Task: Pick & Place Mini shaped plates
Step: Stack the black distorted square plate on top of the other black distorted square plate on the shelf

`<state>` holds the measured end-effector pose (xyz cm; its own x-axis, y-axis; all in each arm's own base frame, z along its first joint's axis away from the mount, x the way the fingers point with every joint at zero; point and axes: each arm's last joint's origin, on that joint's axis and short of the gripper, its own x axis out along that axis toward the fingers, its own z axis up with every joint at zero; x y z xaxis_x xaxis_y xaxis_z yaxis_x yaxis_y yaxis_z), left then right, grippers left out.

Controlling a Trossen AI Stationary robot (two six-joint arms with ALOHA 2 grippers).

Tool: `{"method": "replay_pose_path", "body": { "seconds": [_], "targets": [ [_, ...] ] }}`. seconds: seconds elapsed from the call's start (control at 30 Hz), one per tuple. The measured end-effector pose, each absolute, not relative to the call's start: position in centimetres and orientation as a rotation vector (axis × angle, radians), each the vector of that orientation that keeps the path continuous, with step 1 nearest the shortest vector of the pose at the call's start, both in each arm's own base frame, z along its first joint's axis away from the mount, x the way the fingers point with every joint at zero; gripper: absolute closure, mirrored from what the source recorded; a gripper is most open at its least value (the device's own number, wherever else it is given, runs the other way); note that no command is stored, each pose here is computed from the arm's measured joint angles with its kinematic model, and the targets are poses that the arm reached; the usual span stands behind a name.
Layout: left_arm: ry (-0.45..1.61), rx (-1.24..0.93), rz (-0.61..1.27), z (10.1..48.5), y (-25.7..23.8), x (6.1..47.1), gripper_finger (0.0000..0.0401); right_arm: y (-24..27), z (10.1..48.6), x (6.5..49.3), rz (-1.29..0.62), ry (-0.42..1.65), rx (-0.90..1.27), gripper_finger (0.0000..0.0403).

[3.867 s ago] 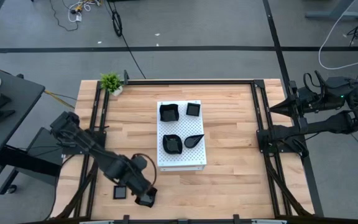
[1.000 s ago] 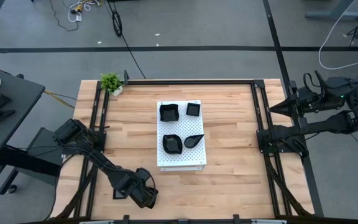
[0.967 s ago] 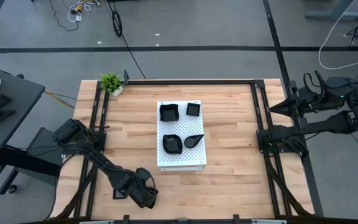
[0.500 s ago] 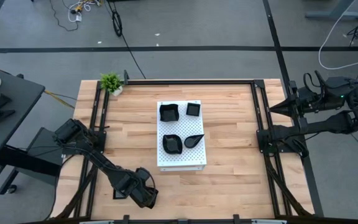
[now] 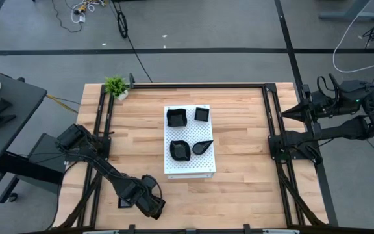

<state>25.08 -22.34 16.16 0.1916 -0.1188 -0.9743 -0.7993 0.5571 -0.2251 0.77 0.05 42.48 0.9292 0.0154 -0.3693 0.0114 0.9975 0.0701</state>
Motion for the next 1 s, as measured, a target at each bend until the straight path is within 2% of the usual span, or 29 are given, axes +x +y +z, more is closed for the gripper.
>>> {"method": "replay_pose_path", "body": {
  "seconds": [0.47,0.77,1.0],
  "targets": [
    [1.32,-0.879,0.59,17.1,-21.9,24.6,0.0392,0.0,42.5,0.8,0.002,0.379,0.071,0.0374],
    [1.354,-0.869,0.563,17.2,-21.9,24.5,0.0391,0.0,42.5,0.8,0.002,0.379,0.071,0.0374],
    [1.305,-0.874,0.537,19.1,-21.3,24.0,0.0397,0.0,42.5,0.8,0.002,0.379,0.071,0.0374]
  ]
}}
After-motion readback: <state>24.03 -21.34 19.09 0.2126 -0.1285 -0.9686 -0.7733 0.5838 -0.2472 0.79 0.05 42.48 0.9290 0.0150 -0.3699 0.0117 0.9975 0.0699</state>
